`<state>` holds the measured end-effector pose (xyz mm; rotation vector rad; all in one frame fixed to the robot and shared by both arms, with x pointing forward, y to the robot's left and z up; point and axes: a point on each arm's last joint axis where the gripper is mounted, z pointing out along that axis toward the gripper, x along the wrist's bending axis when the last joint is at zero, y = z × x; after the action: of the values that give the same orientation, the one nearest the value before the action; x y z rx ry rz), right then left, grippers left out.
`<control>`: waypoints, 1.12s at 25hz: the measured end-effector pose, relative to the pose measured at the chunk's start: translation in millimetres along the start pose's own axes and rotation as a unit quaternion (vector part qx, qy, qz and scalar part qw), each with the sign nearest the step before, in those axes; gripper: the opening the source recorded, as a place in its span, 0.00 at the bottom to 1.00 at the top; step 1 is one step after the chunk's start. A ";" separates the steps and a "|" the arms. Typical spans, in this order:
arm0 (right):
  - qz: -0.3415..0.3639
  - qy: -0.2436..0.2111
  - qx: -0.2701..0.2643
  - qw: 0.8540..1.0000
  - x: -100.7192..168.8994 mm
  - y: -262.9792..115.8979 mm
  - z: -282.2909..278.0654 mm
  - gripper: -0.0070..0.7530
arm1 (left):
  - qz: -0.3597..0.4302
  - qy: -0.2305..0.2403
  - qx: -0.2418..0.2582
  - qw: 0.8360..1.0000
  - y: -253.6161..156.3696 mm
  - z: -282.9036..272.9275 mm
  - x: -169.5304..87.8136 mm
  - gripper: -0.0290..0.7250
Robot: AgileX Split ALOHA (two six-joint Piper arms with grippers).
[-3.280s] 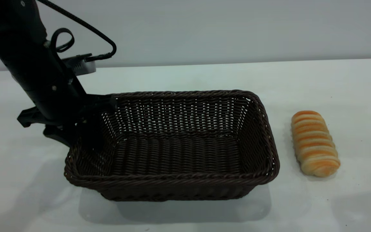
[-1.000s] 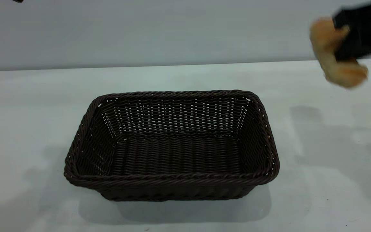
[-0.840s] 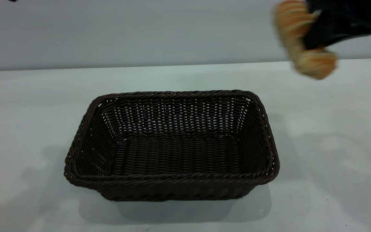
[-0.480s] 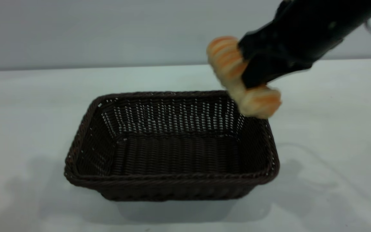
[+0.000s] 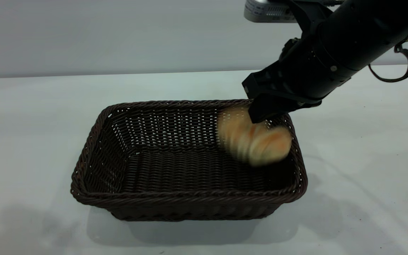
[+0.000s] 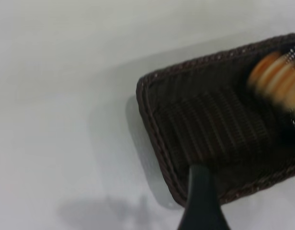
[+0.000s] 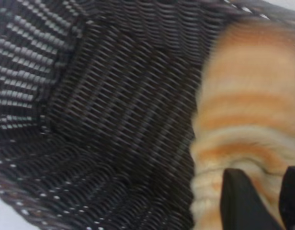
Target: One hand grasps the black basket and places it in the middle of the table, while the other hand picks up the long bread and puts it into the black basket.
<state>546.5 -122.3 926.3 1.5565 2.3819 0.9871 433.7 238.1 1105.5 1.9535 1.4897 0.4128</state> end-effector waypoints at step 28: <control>0.023 -0.060 -0.059 0.996 -48.2 5.3 -217.8 0.37 | -0.038 0.111 -0.039 0.992 -125.3 -74.2 15.2 0.80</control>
<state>476.9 -260.1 1087.5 1.5864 2.1761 0.9926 301.3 293.7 1077.1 1.8309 1.6548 0.6626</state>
